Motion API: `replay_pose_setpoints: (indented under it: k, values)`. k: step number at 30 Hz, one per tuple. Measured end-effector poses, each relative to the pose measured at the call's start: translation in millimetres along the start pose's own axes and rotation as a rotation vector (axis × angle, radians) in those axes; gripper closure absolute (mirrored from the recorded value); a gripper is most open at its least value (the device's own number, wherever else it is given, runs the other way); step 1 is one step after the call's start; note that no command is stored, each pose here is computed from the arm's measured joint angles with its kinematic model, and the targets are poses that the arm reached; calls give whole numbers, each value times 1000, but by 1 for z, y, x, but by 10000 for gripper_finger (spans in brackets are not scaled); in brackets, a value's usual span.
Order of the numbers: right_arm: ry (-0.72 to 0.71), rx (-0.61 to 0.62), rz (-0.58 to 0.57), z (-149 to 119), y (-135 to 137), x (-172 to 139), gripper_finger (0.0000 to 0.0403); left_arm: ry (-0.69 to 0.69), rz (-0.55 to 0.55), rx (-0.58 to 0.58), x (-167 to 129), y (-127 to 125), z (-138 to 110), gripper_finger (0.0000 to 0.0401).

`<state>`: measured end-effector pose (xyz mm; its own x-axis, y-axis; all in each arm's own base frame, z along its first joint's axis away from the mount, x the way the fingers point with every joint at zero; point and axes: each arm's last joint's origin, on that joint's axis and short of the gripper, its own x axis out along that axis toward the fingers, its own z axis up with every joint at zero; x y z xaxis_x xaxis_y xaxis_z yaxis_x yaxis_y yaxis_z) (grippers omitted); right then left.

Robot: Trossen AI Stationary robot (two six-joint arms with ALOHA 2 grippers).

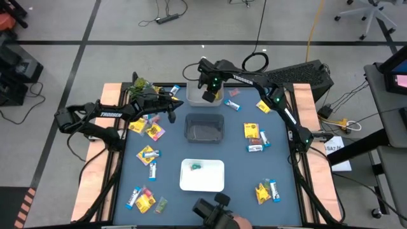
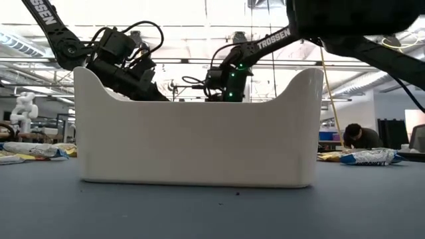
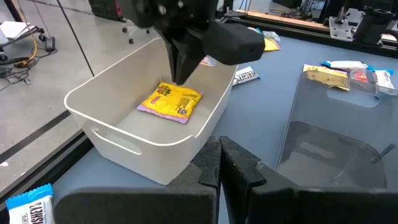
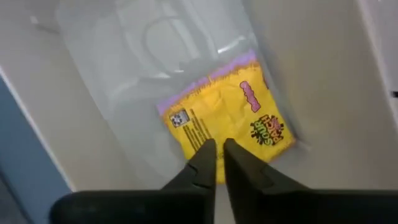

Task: Sort candy
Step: Put the yellow candy into the black bin

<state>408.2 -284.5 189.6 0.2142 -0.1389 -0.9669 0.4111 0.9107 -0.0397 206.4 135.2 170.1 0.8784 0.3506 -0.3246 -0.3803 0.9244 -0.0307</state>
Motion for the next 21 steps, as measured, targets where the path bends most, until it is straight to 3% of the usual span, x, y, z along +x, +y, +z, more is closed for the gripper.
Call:
replay_pose_setpoints:
  k: [5, 11, 16, 21]
  values:
    - [15, -99, 12, -3, 0, 7, 287, 6, -1, -1, 0, 0, -1, 393]
    - [28, -109, 27, -5, -8, 20, 202, 15, -1, -4, 0, 0, -2, 393]
    - [36, -60, 90, -8, -13, 32, 200, 16, -1, -4, 0, 0, -2, 393]
    - [44, -32, 75, -9, -17, 33, 240, 16, -1, -4, 0, 0, -2, 393]
